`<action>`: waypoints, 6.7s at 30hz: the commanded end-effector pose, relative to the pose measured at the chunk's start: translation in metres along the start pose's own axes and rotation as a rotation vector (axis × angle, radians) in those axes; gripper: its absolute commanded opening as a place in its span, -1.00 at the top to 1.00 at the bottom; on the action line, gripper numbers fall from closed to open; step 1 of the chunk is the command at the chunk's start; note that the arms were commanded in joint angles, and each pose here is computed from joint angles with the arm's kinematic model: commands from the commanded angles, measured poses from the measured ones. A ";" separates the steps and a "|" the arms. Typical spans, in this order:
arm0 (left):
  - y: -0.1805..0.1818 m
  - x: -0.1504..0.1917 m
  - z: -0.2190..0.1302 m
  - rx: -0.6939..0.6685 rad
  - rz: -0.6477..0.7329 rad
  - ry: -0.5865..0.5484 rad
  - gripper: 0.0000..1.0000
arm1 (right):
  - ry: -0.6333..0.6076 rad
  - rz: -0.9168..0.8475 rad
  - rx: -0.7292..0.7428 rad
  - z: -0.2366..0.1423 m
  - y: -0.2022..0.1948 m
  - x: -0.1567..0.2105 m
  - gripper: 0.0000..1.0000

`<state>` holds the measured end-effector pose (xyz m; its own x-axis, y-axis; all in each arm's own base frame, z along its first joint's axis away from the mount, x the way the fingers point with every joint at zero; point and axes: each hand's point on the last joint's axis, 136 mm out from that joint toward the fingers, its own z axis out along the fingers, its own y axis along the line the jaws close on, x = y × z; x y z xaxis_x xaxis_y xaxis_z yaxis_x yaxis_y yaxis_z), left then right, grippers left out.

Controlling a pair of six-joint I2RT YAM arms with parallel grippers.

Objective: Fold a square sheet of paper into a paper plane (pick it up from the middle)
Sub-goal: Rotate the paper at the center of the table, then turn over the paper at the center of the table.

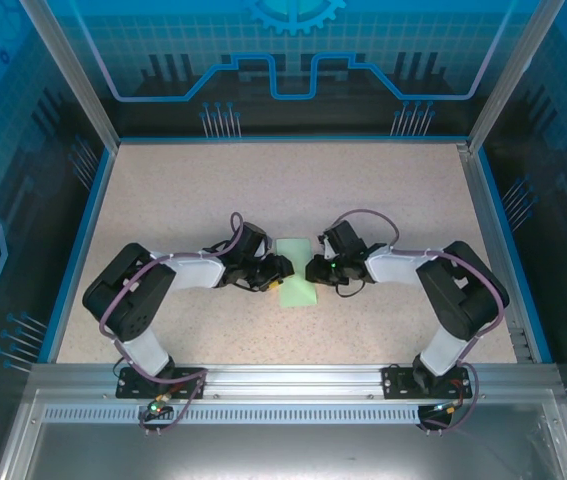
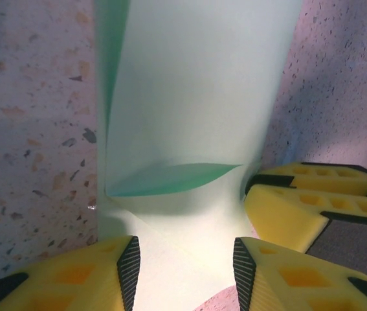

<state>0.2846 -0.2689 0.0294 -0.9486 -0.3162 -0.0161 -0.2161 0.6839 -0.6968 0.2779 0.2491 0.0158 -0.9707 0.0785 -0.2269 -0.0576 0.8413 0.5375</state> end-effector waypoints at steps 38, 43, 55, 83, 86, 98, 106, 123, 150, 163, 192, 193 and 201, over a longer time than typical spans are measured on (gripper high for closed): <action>-0.009 0.015 -0.009 0.082 -0.112 0.027 0.15 | -0.032 -0.028 0.054 -0.011 0.014 -0.007 0.56; -0.010 0.016 -0.006 0.089 -0.139 0.040 0.11 | -0.029 -0.011 0.055 -0.009 0.010 -0.005 0.56; -0.017 0.012 0.001 0.111 -0.144 0.056 0.12 | -0.026 -0.010 0.050 -0.009 0.009 -0.004 0.56; -0.014 0.013 0.006 0.092 -0.142 0.070 0.14 | -0.002 -0.034 -0.006 -0.008 0.010 0.000 0.45; -0.014 0.012 0.006 0.089 -0.142 0.069 0.14 | -0.003 -0.030 -0.014 -0.008 0.010 0.001 0.57; -0.022 0.012 0.006 0.117 -0.102 0.080 0.13 | -0.029 0.015 0.048 -0.011 -0.009 -0.002 0.74; -0.025 0.012 0.008 0.119 -0.054 0.089 0.25 | -0.026 0.015 0.036 -0.011 -0.007 -0.002 0.73; -0.027 0.007 0.007 0.095 0.020 0.066 0.81 | -0.077 0.030 0.031 -0.030 -0.009 -0.009 0.43; -0.057 -0.071 -0.186 -0.727 0.662 -0.408 0.84 | -0.468 0.069 0.273 -0.174 -0.053 -0.014 -0.93; -0.041 -0.095 -0.078 -1.070 0.815 -0.346 0.83 | -0.513 0.138 0.241 -0.214 -0.068 -0.001 -0.93; -0.113 0.011 -0.031 -0.345 0.668 -0.128 -0.12 | -0.460 0.120 0.209 -0.206 -0.065 -0.020 -0.92; -0.122 0.015 -0.039 -0.283 0.653 -0.120 -0.13 | -0.458 0.112 0.201 -0.204 -0.062 -0.025 -0.91; -0.111 -0.021 -0.091 -0.092 0.434 -0.194 -0.20 | -0.358 0.041 0.114 -0.164 -0.018 -0.062 -0.81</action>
<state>0.3087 -0.2894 0.1852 -0.8607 -0.0280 -0.5084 0.2389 0.8595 -0.4519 0.2797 0.1103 0.1342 -0.8326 0.3263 -0.4476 0.1291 0.9001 0.4162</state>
